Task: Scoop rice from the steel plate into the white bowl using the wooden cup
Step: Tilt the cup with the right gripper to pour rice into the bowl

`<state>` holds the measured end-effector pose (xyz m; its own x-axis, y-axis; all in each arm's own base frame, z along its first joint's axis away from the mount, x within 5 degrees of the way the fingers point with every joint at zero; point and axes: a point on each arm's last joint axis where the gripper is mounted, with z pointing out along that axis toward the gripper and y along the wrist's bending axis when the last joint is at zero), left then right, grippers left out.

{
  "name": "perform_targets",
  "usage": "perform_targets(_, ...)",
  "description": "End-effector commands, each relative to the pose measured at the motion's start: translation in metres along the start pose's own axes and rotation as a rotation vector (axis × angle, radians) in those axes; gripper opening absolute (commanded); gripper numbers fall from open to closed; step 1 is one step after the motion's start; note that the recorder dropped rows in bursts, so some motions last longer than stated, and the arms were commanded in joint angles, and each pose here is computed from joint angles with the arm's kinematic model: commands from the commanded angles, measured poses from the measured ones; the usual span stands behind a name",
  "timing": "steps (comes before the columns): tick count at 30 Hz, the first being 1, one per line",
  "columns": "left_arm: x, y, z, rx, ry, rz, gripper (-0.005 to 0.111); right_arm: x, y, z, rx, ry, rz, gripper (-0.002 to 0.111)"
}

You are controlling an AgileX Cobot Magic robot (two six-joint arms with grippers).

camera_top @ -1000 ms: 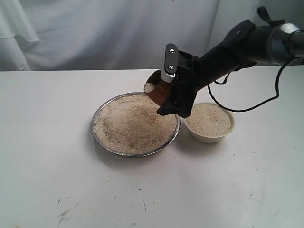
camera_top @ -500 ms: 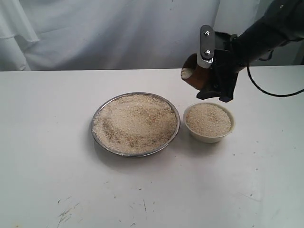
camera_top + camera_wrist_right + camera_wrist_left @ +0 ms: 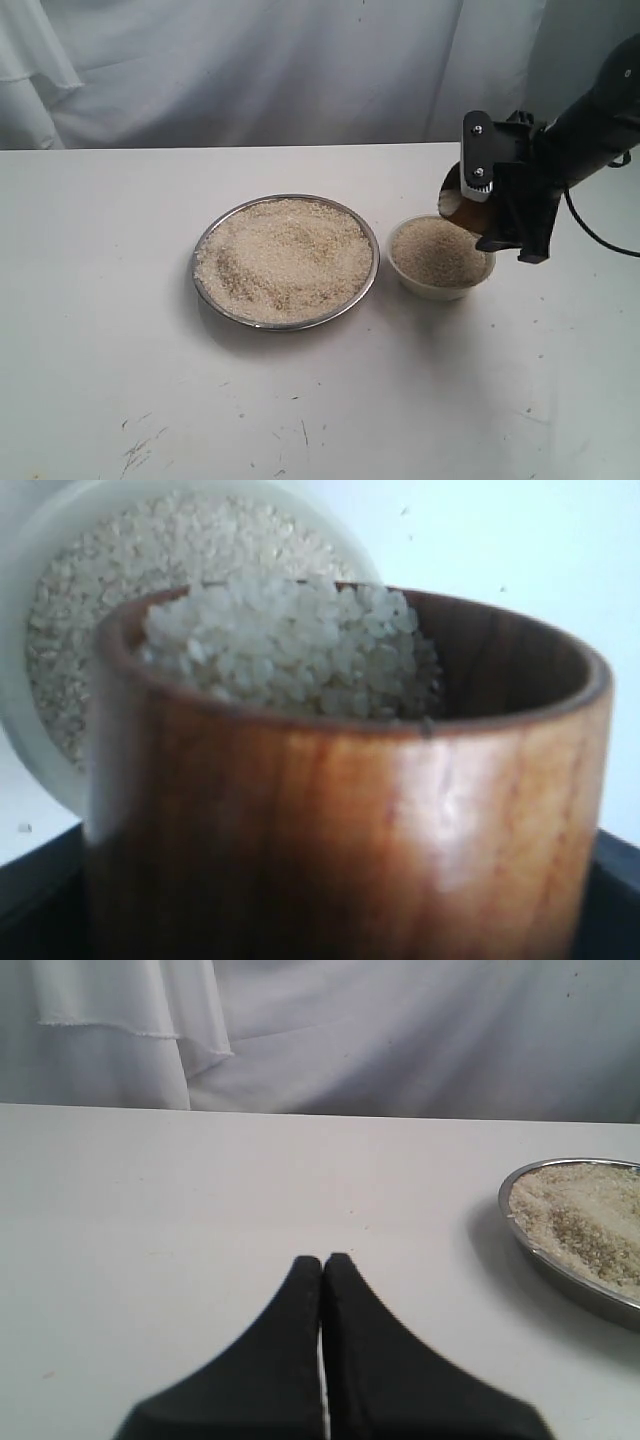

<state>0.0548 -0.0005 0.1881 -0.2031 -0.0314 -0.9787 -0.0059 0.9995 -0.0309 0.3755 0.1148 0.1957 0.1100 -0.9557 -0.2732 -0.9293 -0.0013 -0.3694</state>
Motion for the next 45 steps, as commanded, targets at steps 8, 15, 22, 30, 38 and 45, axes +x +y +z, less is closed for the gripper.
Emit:
perform_targets(8, 0.001, 0.0, 0.0, 0.002, -0.007, -0.004, 0.0, 0.008, -0.004, -0.012, 0.073, 0.101, 0.046, 0.0)
perform_targets(15, 0.001, 0.0, 0.0, 0.002, -0.007, -0.004, 0.0, 0.01, -0.006, -0.01, 0.087, 0.119, 0.019, 0.0)
perform_targets(22, 0.001, 0.0, 0.0, 0.002, -0.007, -0.004, 0.0, 0.002, -0.003, -0.007, 0.084, 0.169, -0.073, 0.0)
perform_targets(30, 0.001, 0.0, 0.0, 0.002, -0.007, -0.004, 0.0, -0.01, 0.0, -0.005, 0.101, 0.228, -0.153, 0.0)
perform_targets(38, 0.001, 0.0, 0.0, 0.002, -0.007, -0.004, 0.0, -0.008, -0.002, -0.006, 0.117, 0.292, -0.239, 0.0)
perform_targets(45, 0.001, 0.0, 0.0, 0.002, -0.007, -0.004, 0.0, -0.008, -0.005, -0.007, 0.145, 0.304, -0.281, 0.0)
